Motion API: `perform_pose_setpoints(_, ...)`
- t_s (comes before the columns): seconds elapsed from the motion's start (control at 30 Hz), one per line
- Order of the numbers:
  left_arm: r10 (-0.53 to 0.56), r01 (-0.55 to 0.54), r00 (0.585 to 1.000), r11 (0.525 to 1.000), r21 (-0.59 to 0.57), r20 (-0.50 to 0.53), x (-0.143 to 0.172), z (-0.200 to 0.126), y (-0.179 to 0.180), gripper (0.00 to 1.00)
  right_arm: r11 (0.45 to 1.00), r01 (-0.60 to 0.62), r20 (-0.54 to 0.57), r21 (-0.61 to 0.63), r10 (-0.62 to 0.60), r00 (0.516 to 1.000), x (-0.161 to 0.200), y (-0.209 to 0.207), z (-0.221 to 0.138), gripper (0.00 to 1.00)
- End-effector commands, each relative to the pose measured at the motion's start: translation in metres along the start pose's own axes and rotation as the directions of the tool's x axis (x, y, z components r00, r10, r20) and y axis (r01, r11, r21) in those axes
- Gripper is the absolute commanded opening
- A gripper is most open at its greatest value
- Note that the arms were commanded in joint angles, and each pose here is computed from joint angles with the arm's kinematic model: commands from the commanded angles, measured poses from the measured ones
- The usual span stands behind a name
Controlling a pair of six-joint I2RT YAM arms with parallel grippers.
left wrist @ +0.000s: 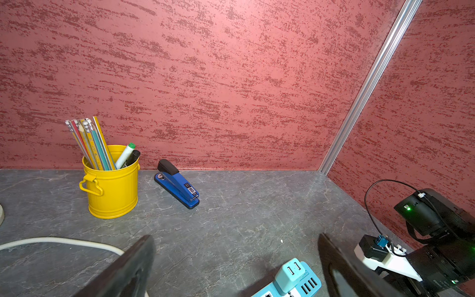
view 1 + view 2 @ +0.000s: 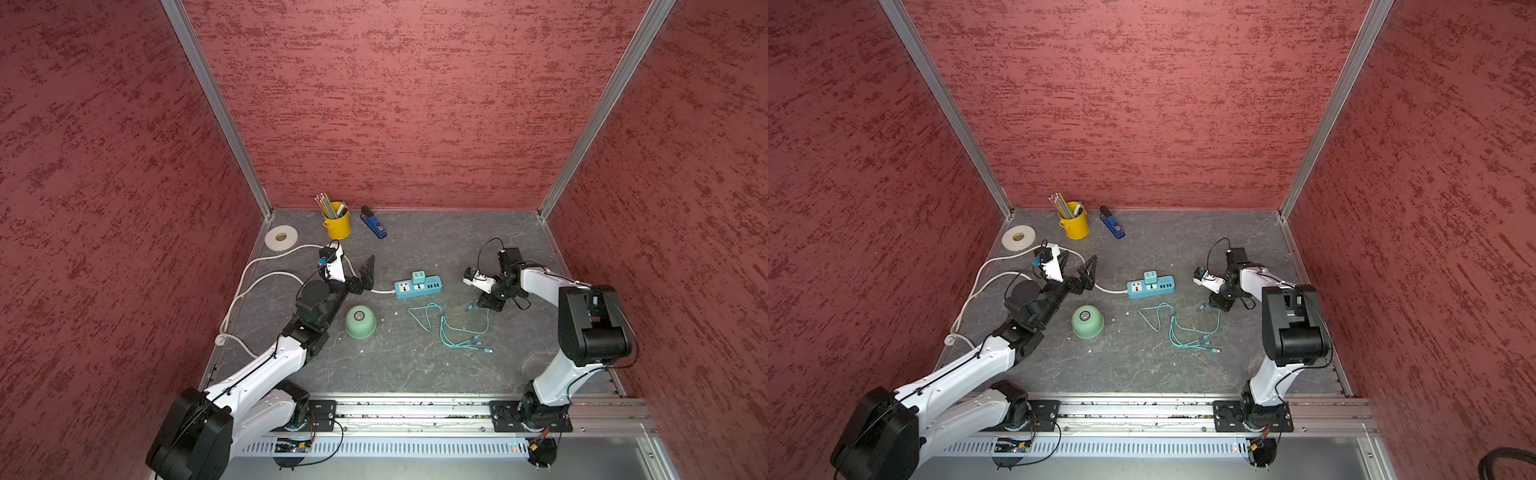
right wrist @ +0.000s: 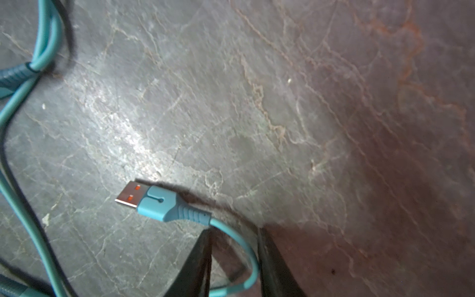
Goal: Charge the cordless meat grinders
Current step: Pick up the charging cable from the center of the board.
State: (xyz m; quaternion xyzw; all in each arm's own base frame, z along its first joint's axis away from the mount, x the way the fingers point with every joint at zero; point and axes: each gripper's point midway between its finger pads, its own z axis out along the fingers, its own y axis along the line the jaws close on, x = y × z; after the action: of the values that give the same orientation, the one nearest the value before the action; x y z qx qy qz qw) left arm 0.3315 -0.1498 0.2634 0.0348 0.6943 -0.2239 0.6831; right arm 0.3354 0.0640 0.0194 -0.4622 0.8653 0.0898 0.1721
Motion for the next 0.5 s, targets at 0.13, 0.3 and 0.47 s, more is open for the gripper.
perform_pose_setpoints(0.13, 0.012, -0.013, 0.999, 1.000, 0.013, 0.050, -0.021, 0.000, -0.004, 1.00, 0.999, -0.002, -0.001, -0.032, 0.002, 1.000, 0.005, 0.008, -0.002, 0.21)
perform_pose_setpoints(0.3, 0.009, -0.010, 0.999, 1.000, 0.019, 0.043, -0.022, 0.001, -0.006, 1.00, 1.000, 0.022, 0.026, -0.005, -0.022, 0.999, -0.003, 0.005, -0.011, 0.08)
perform_pose_setpoints(0.47, -0.024, 0.024, 1.000, 0.999, 0.039, 0.015, -0.025, 0.001, -0.011, 1.00, 0.998, 0.040, 0.105, 0.048, -0.044, 0.993, -0.020, 0.002, -0.029, 0.00)
